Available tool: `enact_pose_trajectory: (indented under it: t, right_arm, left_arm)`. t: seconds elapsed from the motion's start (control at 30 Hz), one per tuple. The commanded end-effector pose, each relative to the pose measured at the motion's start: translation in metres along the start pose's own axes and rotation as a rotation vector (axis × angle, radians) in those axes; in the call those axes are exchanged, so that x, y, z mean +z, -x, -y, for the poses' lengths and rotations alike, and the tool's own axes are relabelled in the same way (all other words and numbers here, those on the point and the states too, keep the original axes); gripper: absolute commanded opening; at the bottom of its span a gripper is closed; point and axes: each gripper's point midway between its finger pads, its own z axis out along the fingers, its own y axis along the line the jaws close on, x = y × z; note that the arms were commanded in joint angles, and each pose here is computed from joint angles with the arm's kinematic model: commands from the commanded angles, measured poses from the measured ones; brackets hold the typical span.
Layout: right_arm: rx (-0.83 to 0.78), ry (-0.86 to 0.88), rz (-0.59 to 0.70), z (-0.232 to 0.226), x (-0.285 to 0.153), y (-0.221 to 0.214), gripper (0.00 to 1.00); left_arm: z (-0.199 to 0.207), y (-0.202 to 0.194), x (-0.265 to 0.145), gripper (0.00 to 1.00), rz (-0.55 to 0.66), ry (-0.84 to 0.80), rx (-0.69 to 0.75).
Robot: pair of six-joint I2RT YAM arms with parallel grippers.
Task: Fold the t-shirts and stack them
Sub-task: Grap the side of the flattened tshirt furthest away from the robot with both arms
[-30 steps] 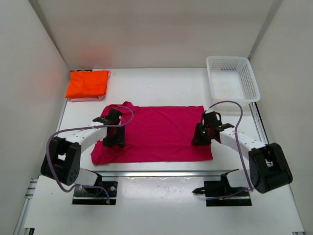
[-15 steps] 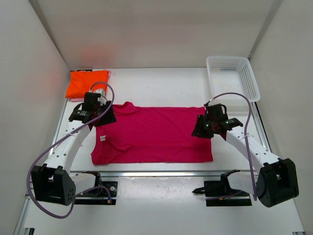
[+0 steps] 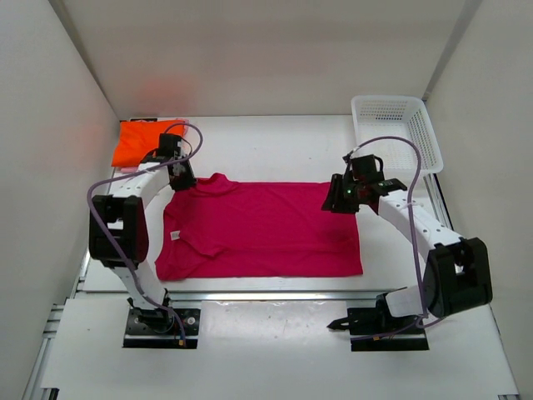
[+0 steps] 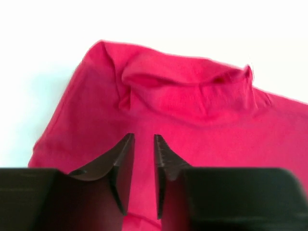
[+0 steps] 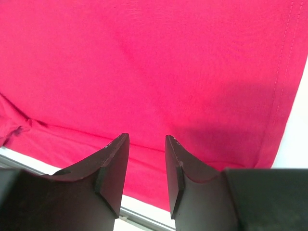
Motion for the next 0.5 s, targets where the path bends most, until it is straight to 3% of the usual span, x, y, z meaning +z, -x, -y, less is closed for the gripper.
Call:
enact_pose_trajectory:
  t: [0.0,0.47]
  right_arm:
    - [-0.023,0.031,0.029,-0.005,0.007,0.019,0.34]
    - [-0.022,0.053,0.019,-0.003,0.027,0.023,0.34]
  left_arm:
    - [0.016,0.038,-0.009,0.37,0.111,-0.01,0.043]
    - [-0.004,0.028,0.019,0.45,0.075,0.061,0.072]
